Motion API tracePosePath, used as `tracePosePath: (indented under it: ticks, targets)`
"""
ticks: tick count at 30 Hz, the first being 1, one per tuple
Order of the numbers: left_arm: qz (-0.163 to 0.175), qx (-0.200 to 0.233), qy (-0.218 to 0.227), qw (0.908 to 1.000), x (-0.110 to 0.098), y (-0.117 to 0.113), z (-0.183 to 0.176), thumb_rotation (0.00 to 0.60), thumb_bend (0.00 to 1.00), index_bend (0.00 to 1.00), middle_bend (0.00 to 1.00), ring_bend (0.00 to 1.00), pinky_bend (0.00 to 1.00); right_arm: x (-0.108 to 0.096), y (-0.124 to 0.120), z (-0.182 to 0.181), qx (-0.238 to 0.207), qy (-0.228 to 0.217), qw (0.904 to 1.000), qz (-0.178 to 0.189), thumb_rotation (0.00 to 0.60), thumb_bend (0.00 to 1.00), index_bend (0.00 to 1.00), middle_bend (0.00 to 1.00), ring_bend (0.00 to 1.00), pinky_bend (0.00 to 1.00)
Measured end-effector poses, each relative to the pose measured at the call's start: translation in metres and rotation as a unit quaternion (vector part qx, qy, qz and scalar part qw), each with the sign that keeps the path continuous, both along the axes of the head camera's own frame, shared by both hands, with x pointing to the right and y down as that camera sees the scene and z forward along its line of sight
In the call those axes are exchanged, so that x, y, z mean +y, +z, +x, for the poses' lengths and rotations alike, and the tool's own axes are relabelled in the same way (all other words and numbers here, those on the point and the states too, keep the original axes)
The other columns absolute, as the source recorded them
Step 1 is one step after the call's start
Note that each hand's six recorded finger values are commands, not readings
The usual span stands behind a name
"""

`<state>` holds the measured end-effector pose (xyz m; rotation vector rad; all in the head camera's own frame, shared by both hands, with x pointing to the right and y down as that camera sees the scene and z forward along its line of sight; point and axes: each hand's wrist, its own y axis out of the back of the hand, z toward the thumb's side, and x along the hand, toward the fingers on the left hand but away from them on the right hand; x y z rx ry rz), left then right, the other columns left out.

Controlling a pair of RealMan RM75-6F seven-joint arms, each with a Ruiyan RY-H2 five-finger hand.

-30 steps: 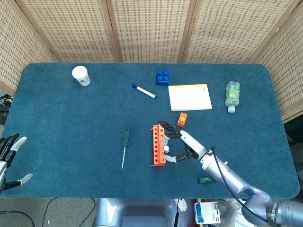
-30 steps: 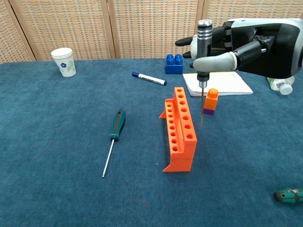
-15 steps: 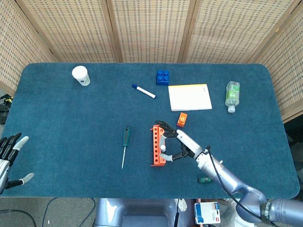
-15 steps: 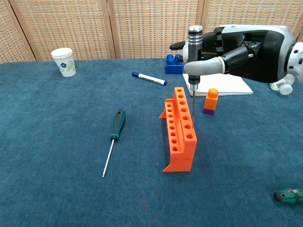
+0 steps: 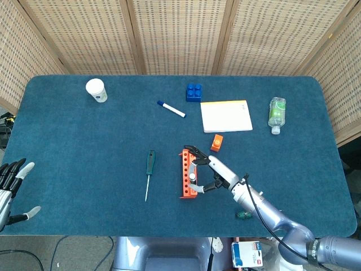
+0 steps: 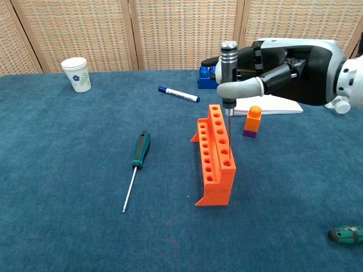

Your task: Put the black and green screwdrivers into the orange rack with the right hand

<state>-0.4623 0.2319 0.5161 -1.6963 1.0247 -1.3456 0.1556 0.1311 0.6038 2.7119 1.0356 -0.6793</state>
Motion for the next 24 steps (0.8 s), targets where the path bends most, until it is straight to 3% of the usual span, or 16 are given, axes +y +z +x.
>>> tracePosePath:
  ticks: [24]
  targets:
    - [0.000,0.000,-0.003,1.0000,-0.0013,0.0002,-0.0013,0.600,0.00,0.00,0.00,0.00,0.00,0.0029,0.0055,-0.0075,0.002,-0.008,0.9999,0.007,0.600,0.48,0.63,0.00,0.00,0.00]
